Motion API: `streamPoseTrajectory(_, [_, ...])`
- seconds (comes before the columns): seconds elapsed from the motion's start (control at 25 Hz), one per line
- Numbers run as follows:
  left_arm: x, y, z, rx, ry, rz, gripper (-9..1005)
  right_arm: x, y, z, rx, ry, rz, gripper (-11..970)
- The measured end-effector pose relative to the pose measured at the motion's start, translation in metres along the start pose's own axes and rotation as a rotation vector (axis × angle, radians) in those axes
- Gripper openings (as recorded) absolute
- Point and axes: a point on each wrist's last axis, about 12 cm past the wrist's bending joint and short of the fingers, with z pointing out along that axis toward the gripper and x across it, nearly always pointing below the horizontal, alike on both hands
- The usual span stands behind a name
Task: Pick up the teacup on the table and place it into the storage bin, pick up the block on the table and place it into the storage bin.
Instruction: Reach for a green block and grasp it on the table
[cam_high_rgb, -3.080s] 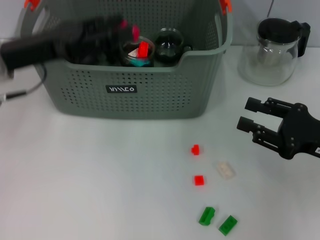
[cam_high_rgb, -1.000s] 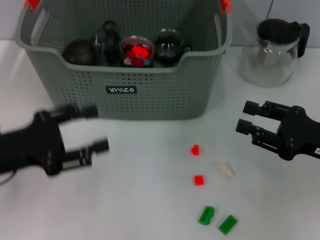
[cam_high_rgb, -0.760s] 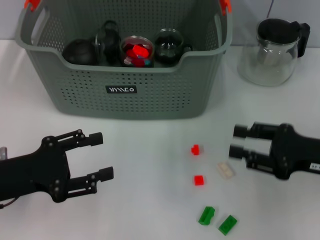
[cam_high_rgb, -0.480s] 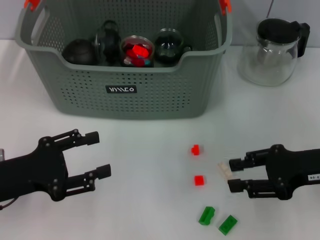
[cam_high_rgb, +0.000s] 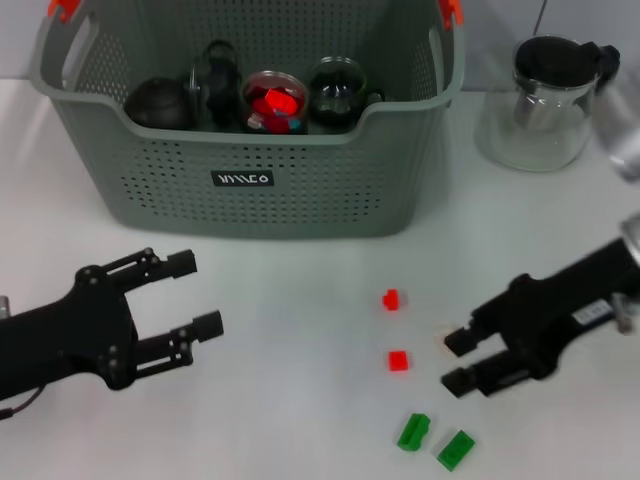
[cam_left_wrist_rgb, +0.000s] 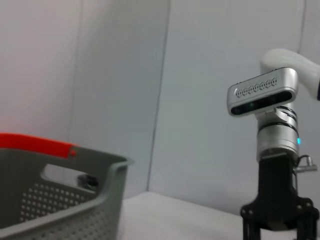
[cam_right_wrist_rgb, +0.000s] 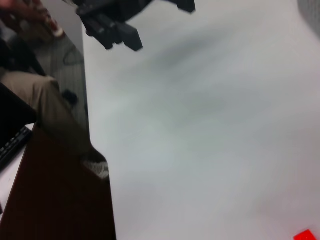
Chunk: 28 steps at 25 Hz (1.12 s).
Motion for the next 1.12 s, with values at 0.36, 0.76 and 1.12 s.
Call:
streamPoseTrajectory(0.36, [0.003, 0.001, -0.004, -0.047, -0.021, -0.016, 752, -0.043, 0.003, 0.013, 0.072, 0.139, 0.298, 550])
streamPoseTrajectory(0.76, [0.005, 0.003, -0.002, -0.072, -0.021, -0.026, 752, -0.056, -0.003, 0.045, 0.303, 0.298, 0.21, 550])
streamPoseTrajectory(1.12, [0.007, 0.004, -0.002, -0.086, -0.03, -0.027, 752, -0.055, -0.002, 0.051, 0.311, 0.307, 0.24, 550])
